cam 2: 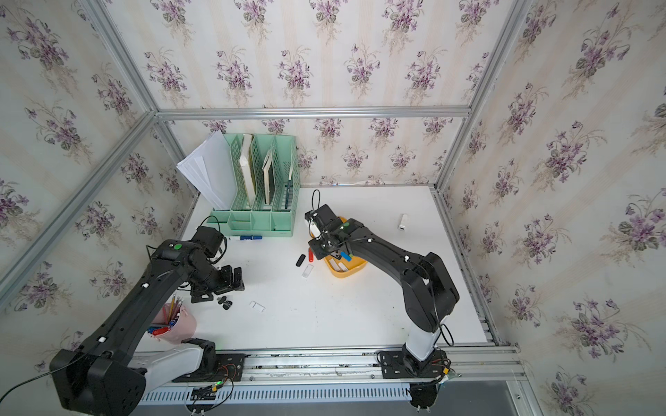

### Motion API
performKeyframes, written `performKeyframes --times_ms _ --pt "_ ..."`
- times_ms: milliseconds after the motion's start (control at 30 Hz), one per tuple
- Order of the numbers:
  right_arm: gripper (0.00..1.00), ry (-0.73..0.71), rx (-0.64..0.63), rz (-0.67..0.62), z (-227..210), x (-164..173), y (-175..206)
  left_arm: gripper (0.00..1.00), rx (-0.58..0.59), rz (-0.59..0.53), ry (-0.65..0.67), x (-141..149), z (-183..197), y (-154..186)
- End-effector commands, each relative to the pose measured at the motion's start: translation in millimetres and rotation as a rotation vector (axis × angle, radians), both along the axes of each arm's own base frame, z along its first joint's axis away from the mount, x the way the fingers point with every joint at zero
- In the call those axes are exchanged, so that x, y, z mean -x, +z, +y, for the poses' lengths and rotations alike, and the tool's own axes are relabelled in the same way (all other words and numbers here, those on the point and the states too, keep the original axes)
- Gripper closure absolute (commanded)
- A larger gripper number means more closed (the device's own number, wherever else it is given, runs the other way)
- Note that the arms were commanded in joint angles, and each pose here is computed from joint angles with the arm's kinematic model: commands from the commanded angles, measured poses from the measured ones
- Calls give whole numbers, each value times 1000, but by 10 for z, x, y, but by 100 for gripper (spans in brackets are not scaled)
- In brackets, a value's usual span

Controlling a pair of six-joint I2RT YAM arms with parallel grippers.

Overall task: Put the usb flash drive into the storage box
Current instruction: Pick up the USB flash from the center of the board.

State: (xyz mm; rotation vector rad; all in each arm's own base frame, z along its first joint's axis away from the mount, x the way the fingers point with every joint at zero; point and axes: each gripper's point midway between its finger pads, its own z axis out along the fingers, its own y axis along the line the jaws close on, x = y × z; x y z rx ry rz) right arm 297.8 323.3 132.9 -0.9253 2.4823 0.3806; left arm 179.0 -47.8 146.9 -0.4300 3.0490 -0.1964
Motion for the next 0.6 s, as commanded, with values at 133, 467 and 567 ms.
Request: performKeyframes --times_ms 133,467,567 --pt "46 91 -25 143 481 706 -251 1 -21 4 13 188 84 94" --pt "33 233 11 185 1118 1242 -674 1 23 -13 62 234 164 207" --pt "33 245 14 195 1260 1273 -745 1 58 -30 72 181 158 269"
